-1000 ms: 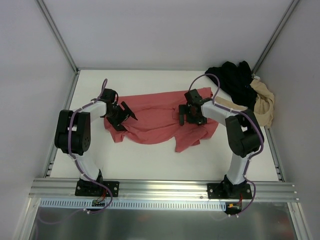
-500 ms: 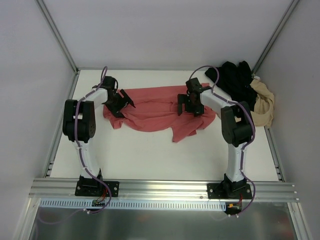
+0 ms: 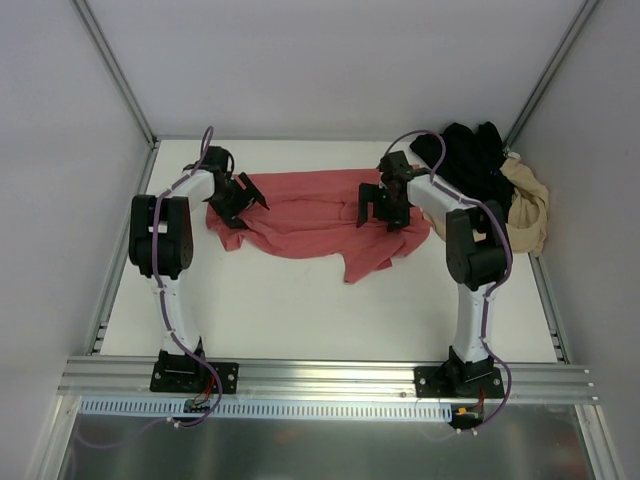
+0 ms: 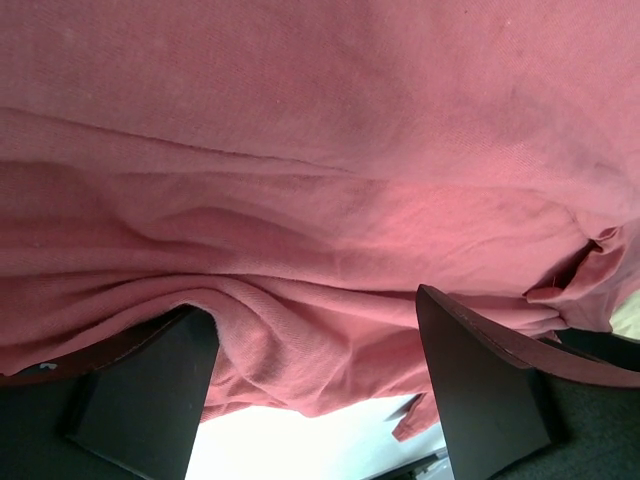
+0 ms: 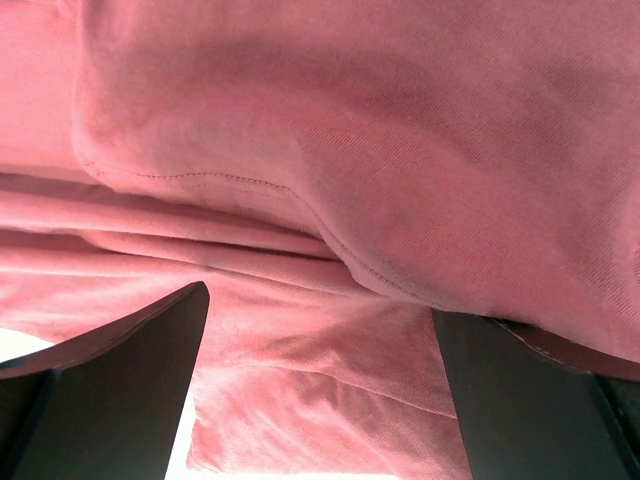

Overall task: Fold and stack the t-shirts
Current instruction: Fold the flattened tshirt in 1/3 of the way

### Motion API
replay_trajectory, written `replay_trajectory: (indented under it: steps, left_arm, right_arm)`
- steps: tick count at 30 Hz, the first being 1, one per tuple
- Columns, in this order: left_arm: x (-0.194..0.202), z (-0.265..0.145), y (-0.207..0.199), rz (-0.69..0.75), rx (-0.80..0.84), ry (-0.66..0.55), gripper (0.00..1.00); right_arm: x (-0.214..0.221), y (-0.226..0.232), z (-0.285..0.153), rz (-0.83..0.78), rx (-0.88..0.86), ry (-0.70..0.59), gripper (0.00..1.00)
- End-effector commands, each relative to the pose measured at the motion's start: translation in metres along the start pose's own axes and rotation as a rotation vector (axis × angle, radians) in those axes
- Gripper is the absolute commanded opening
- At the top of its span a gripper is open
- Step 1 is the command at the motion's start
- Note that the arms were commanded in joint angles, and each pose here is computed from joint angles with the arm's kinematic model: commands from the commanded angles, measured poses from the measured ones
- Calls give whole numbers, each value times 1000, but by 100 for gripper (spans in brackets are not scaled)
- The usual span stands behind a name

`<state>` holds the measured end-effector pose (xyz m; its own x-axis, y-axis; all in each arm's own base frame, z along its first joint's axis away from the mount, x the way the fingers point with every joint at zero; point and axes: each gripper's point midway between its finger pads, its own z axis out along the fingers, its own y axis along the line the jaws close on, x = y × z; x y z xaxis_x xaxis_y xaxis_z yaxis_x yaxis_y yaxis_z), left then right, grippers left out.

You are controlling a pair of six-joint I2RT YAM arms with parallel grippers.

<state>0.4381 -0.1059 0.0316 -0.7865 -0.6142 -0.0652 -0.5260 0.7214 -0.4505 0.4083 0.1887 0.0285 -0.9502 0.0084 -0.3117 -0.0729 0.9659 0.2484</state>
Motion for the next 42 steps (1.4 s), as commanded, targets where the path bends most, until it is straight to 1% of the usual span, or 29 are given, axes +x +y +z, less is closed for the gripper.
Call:
replay_trajectory:
  steps: [1,2,3,5,10,12,16,20,23,24,29,32,33,34,36,37,38,42]
  left_arm:
    - [4,-6,22,26,-55,-17,79]
    - [13,-4,30,22,-60,-4,79]
    - [8,-15,19,33,-25,-34,79]
    - [31,-9,40,15,-48,6,79]
    - [66,-16,61,1,-48,32,79]
    - [72,-22,61,9,-33,20,79]
    - [90,-28,75,14,-46,29,79]
    - [94,-40,79,30,-53,10,79]
    - [96,-53,78,50,-54,-5,79]
    - [93,-61,76,59,-50,-30,79]
    - [97,-83,72,83,-32,-62,79]
    - [99,-102,63,102,12,-93,80]
    - [100,-113,57,114,39,-120,80]
    - [101,-119,54,128,51,-131,80]
    - [105,-137,47,151,91,-166,82]
    - [109,-143,45,164,113,-169,82]
    - [112,-155,39,188,149,-196,82]
    - [131,-178,35,237,225,-230,82]
  right_arm:
    - [37,3,12,29,-53,111,100]
    - [39,4,10,33,-62,108,99]
    - [51,3,6,46,-67,120,99]
    - [59,3,4,54,-79,111,99]
    - [96,-3,-4,80,-81,116,99]
    - [105,-3,-7,78,-79,116,100]
    - [118,-4,-11,73,-73,118,100]
    - [121,-2,-22,57,-71,99,99]
    - [125,-5,-30,43,-49,94,99]
    - [127,-7,-37,35,-38,81,99]
    - [131,-20,-61,9,27,26,99]
    - [132,-23,-89,-28,63,-29,99]
    - [138,-23,-98,-42,77,-26,99]
    - [133,-20,-114,-53,68,-71,99]
    - [139,-23,-129,-67,96,-92,99]
    - [138,-19,-143,-63,75,-133,99]
    - [145,-20,-146,-64,70,-133,100]
    - [174,-20,-150,-32,23,-143,99]
